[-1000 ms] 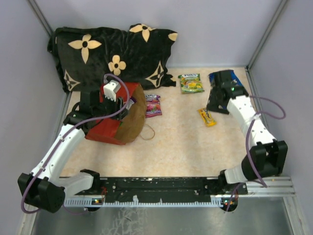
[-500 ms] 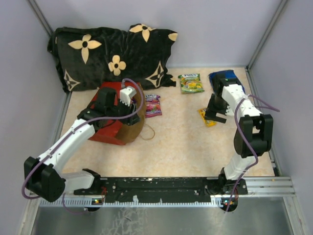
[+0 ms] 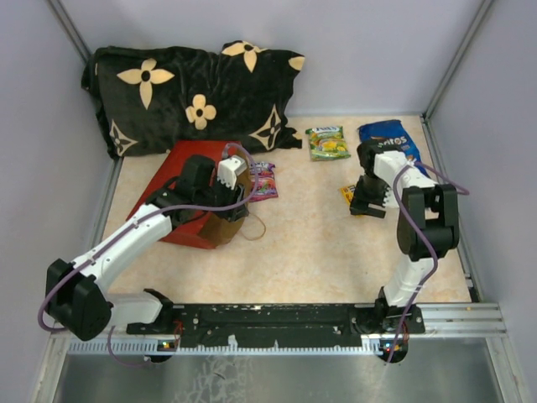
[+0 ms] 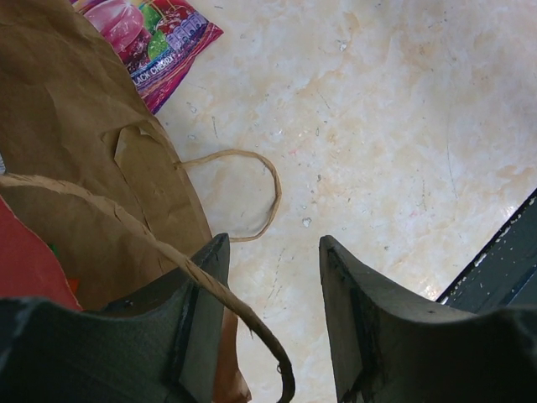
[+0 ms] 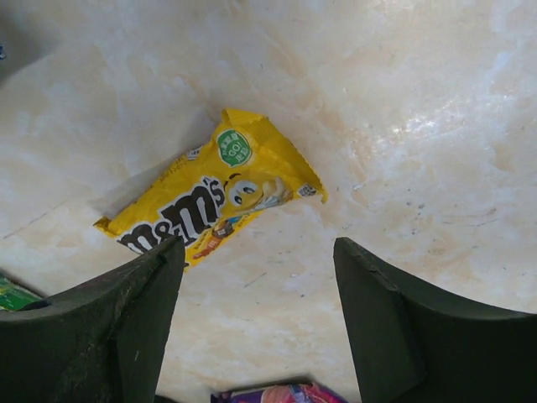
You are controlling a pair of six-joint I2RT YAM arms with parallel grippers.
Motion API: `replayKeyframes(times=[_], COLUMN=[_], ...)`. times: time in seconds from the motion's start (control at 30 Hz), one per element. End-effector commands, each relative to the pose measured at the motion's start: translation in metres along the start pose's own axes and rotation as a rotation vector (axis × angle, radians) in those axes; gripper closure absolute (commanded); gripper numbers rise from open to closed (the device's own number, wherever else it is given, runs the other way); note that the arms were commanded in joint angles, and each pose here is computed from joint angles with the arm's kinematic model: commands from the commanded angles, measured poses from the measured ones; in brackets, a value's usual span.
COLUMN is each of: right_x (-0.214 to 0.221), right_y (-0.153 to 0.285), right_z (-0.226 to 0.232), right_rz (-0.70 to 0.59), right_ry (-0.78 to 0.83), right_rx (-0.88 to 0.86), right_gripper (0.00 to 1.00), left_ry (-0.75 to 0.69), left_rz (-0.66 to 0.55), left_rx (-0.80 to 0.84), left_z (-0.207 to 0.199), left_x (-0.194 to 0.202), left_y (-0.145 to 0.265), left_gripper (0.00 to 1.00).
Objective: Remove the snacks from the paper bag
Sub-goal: Adjust the snack at the center of the board.
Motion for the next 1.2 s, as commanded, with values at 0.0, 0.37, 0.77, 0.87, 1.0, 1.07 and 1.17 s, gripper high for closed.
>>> replayKeyframes(times=[0.0,0.37,0.77,0.87,1.0,1.07,1.17], right_x=[-0.010,-0.008,-0.012,-0.021,-0.030,-0.030,-0.062], right_y=[-0.010,-0.019,0.001,0.033,0.082,0.095,0.091], right_z=[0.025,0.044,0.040,0.033,0.028,0.023,0.007], right_rz=[-0.063,-0.113,-0.229,-0.343,-0.501,-0.503,-0.457], right_ry=[-0.463,-0.459,-0.261,0.033,0.683,1.082,1.336], right_rx=[-0.050,-0.080,-0.172,-0.258,-0.505,-0.690,-0.670], right_gripper=[0.28,0.61,1.00,1.00,1.00,1.00,1.00], left_ry=[-0.021,-0.029,-0.038,-0.043,-0.051,-0.055,-0.061], left_rz=[-0.001,-0.008,-0.016,-0.025,-0.047,-0.059,-0.076], left_rx=[-0.007,-0.012,-0.016,-0.023,-0.028,-0.021,-0.006], left_z=[0.000,-0.001,-0.002,-0.003,-0.004,-0.006,-0.009], left_x=[0.000,0.000,-0.002,-0.003,-0.005,-0.006,-0.009], left_y=[-0.003,-0.002,0.000,0.003,0.009,0.013,0.017], left_gripper=[0.46,0.46,0.46,0.46,0.46,0.46,0.46])
Point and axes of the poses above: each gripper's point midway between its finger pads, its own y axis back along the fingers, its own z axis along the line the jaws close on, x = y × z, the point moved 9 cm from there along y, back along the fingers, and after that the axes turned 9 degrees about y, right-handed, at the moved point
